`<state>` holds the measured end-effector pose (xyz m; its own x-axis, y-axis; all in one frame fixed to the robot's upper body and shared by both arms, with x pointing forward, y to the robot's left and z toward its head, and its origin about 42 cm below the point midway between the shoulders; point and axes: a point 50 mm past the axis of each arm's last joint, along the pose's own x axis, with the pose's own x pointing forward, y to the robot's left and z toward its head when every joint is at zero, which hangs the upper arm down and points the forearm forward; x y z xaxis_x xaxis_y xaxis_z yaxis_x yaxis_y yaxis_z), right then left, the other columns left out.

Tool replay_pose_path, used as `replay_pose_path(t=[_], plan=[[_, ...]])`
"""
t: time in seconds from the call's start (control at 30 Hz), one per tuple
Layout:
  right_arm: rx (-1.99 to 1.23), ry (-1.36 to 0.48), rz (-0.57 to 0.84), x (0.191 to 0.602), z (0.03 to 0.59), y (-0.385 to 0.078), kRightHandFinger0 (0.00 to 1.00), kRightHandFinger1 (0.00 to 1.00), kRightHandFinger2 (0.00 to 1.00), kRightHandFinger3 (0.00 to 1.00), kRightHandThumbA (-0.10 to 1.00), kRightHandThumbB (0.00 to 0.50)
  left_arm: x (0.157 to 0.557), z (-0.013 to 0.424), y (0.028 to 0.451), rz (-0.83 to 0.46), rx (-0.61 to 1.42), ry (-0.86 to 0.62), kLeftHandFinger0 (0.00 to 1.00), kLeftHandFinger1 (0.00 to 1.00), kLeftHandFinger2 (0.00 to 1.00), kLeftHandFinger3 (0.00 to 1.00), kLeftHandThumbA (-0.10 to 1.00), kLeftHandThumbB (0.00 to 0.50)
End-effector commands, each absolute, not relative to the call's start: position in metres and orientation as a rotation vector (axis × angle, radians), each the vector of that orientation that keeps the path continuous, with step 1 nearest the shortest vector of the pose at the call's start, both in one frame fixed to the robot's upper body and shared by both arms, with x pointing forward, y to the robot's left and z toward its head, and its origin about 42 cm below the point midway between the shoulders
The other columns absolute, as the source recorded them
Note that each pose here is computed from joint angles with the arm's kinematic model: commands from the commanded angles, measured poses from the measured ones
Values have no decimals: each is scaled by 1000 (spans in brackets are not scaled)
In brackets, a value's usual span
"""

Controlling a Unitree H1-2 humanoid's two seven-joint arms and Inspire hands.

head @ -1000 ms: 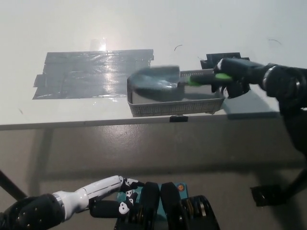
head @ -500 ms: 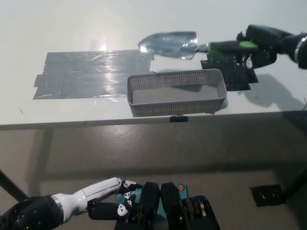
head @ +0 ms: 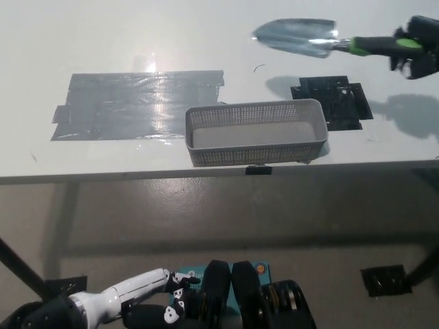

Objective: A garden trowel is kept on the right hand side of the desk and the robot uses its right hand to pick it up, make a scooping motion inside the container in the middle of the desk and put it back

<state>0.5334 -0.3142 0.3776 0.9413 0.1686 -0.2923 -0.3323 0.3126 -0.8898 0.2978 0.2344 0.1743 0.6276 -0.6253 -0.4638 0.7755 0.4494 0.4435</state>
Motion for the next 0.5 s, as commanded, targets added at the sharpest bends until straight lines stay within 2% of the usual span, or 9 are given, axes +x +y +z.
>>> replay_pose_path(t=[0.0,0.1,0.17,0.2,0.23,0.27,0.3,0.37,0.47], plan=[[-1156,190,111,538,385,-354,0,235,555,436,-100,0,295,183,241,-841,680,228,1000,1000,1000,1000,1000,468],[-1154,260,65,540,373,-367,0,283,680,634,-100,14,293,182,243,-836,672,233,1000,1000,1000,1000,1000,452],[-1154,264,54,541,370,-369,0,314,701,689,-100,18,293,182,244,-831,675,230,1000,1000,1000,1000,1000,448],[-1150,300,42,545,358,-378,0,375,713,612,-100,0,292,182,244,-831,668,231,1000,1000,1000,1000,1000,431],[-1134,300,45,544,357,-377,0,372,709,652,-100,0,292,182,245,-829,666,231,1000,1000,1000,1000,1000,425],[-1115,306,41,544,350,-380,0,368,683,640,-100,6,292,182,245,-827,662,229,1000,1000,1000,1000,1000,422],[-1115,309,38,544,347,-381,0,356,656,569,-100,23,292,182,245,-826,662,229,1000,1000,1000,1000,1000,419],[-1135,332,31,546,338,-383,0,339,624,514,-100,1,293,183,245,-822,672,223,1000,1000,1000,1000,1000,430],[-1159,347,69,545,318,-373,0,391,685,493,-100,0,293,184,245,-823,683,222,1000,1000,1000,1000,1000,433]])
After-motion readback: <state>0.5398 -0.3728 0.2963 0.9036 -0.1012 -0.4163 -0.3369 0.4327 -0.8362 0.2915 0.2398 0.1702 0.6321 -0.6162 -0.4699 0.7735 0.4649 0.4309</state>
